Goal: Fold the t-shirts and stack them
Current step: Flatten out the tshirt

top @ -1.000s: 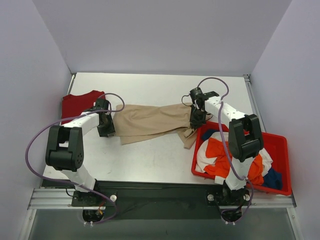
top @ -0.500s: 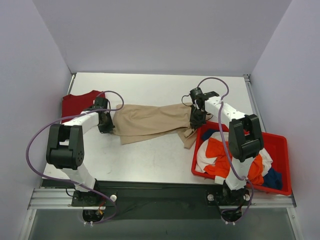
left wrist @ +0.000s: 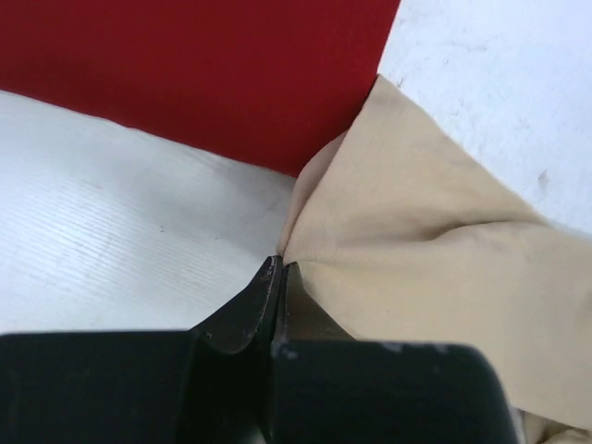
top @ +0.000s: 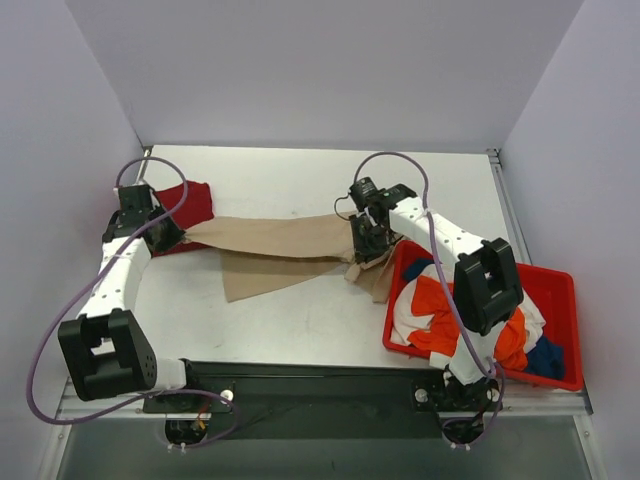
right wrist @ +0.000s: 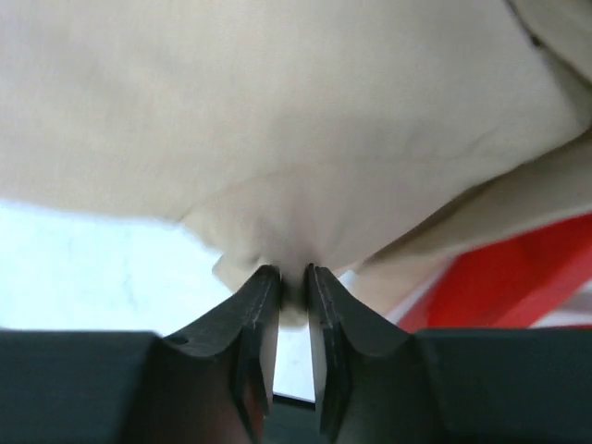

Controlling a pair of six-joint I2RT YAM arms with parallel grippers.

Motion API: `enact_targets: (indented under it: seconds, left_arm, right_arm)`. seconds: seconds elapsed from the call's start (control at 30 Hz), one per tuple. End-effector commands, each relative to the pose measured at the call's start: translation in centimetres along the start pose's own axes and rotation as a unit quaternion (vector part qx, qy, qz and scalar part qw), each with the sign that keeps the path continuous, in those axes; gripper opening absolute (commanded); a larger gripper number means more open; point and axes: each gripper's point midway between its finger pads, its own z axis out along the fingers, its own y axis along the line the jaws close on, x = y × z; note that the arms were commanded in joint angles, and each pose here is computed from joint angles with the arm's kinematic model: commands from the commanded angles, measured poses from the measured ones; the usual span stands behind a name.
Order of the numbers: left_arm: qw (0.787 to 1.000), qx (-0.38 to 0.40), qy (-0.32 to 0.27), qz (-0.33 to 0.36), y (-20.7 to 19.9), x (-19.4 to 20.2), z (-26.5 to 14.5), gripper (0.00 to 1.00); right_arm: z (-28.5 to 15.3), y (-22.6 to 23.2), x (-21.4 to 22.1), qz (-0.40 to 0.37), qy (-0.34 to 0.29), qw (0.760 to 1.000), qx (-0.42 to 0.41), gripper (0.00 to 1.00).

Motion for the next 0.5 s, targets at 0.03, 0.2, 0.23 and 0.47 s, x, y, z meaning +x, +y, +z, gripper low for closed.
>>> enact_targets:
  seconds: [0.03, 0.2, 0.23, 0.47]
  left_arm:
    - [1.0, 0.009, 0.002, -0.011, 0.9, -0.6, -1.2, 0.0]
    - [1.0, 0.007, 0.016, 0.002, 1.7, 0.0, -1.3, 0.0]
    - [1.0, 0.008, 0.017, 0.004, 1.8, 0.0, -1.4, 0.0]
    - [0.999, 0.002, 0.028, 0.02, 2.3, 0.8, -1.8, 0.0]
  right_arm:
    - [-1.8, 1.7, 3.7, -0.05, 0.043, 0.997, -0.034, 0.29]
    - [-2.2, -0.2, 5.6, -0.047, 0.036, 0.998, -0.01, 0.47]
    - [-2.2, -0.5, 5.8, -0.046, 0.035, 0.998, -0.008, 0.47]
    - [-0.5, 0.0, 7.6, -0.027, 0.046, 0.998, -0.026, 0.45]
